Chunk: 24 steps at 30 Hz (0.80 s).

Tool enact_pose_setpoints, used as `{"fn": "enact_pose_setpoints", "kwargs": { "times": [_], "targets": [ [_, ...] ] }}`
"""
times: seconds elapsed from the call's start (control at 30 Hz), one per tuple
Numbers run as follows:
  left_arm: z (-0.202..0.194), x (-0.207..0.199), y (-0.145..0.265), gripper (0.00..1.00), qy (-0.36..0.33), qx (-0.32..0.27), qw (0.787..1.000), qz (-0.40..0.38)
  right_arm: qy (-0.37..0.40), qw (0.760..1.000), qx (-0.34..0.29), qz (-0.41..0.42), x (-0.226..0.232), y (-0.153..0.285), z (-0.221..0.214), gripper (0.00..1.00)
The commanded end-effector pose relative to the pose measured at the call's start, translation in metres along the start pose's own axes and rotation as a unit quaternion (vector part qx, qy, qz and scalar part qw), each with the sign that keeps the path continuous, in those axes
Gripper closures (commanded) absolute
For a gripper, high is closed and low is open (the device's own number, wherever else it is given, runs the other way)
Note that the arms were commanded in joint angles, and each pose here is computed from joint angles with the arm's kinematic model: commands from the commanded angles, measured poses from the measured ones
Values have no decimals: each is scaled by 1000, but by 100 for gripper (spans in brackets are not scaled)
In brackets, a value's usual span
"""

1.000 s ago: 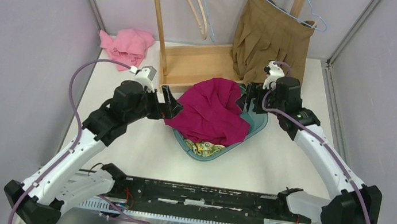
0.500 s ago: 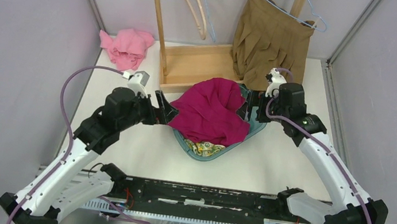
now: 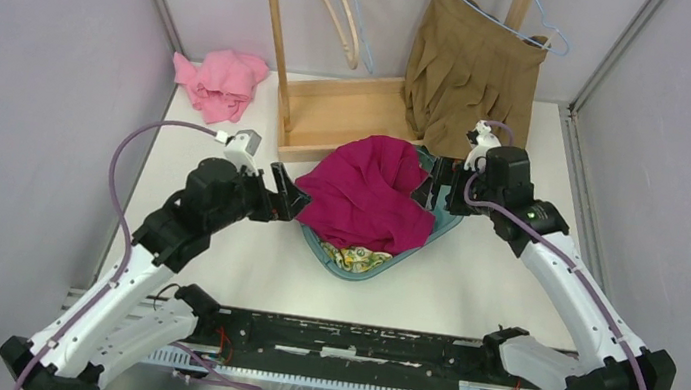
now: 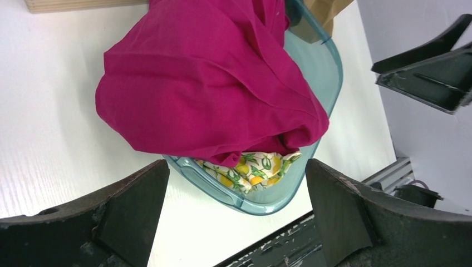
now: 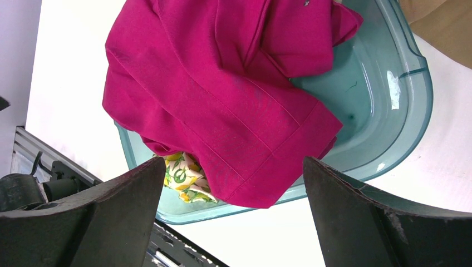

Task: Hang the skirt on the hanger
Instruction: Adjust the skirt in the bin.

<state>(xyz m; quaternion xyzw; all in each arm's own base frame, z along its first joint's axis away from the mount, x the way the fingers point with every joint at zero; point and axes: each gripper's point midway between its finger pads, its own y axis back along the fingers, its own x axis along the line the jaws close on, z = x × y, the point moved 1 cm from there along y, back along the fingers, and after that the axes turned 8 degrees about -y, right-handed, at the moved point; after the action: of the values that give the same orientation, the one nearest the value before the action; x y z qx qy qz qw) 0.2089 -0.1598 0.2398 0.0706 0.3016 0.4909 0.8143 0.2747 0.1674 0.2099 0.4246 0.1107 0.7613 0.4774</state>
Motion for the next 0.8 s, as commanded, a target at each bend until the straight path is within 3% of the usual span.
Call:
{"fn": "enact_pose_setpoints", "kwargs": {
  "times": [0.0, 0.6, 0.77],
  "targets": [
    [7, -6, -19, 1, 18, -10, 1000, -13, 0, 1000, -7, 3, 2, -2, 6, 0],
    [-15, -5, -46, 1, 21, 30, 999, -25, -37, 999, 3, 9, -7, -10, -17, 0],
    [-17, -2, -45, 1, 15, 21, 999, -26, -25, 998, 50, 42, 0, -20, -29, 1]
  ]
}}
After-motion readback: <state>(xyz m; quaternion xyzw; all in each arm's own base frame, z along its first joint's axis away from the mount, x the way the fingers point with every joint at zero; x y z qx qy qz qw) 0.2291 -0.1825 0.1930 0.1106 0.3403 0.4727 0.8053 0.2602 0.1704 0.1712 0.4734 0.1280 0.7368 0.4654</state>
